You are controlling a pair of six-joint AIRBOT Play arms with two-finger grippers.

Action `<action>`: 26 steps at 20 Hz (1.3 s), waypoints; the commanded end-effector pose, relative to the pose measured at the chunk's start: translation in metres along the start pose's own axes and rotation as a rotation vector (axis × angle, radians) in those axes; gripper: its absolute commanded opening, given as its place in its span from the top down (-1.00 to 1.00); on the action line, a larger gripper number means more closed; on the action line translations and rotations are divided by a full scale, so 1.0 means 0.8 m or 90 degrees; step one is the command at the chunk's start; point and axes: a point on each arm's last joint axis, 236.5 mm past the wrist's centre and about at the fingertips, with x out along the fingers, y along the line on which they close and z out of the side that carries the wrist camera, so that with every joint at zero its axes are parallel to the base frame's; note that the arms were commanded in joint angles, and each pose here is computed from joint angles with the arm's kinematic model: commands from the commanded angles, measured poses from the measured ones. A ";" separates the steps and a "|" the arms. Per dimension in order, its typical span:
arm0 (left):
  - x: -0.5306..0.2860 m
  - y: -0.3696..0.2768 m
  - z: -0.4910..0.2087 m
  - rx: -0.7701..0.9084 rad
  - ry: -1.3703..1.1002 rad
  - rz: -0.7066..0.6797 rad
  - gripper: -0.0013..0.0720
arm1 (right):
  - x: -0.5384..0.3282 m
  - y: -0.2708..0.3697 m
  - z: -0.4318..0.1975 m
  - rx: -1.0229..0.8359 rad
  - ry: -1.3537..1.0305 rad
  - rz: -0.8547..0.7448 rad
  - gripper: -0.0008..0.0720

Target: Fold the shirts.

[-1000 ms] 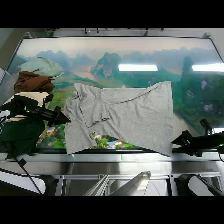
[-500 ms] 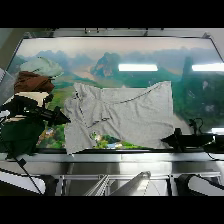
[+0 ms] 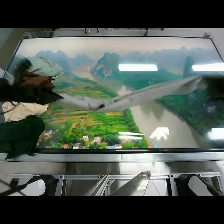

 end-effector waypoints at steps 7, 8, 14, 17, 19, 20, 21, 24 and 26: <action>-0.131 -0.416 0.063 0.733 -0.365 0.563 0.92 | 0.033 0.363 0.063 -0.531 -0.184 0.087 0.93; -0.134 -0.417 0.069 0.711 -0.370 0.523 0.92 | 0.034 0.364 0.063 -0.533 -0.183 0.086 0.93; -0.100 -0.287 0.104 0.475 -0.188 0.215 0.92 | 0.034 0.201 0.084 -0.460 -0.090 -0.194 0.94; -0.045 -0.148 0.127 0.326 -0.057 0.211 0.92 | 0.030 0.061 0.066 -0.320 -0.041 -0.303 0.94; -0.007 -0.041 0.137 0.225 0.011 0.231 0.92 | 0.014 -0.057 0.040 -0.206 -0.001 -0.400 0.94; 0.007 0.007 0.137 0.175 0.036 0.230 0.92 | 0.005 -0.119 0.024 -0.146 0.013 -0.436 0.94; 0.020 0.057 0.134 0.119 0.058 0.217 0.92 | -0.008 -0.173 0.011 -0.102 0.023 -0.471 0.94; 0.045 0.194 0.121 -0.026 0.077 0.213 0.92 | -0.047 -0.316 -0.018 0.014 0.046 -0.541 0.94; 0.060 0.261 0.119 -0.084 0.065 0.218 0.92 | -0.057 -0.384 -0.037 0.088 0.037 -0.534 0.94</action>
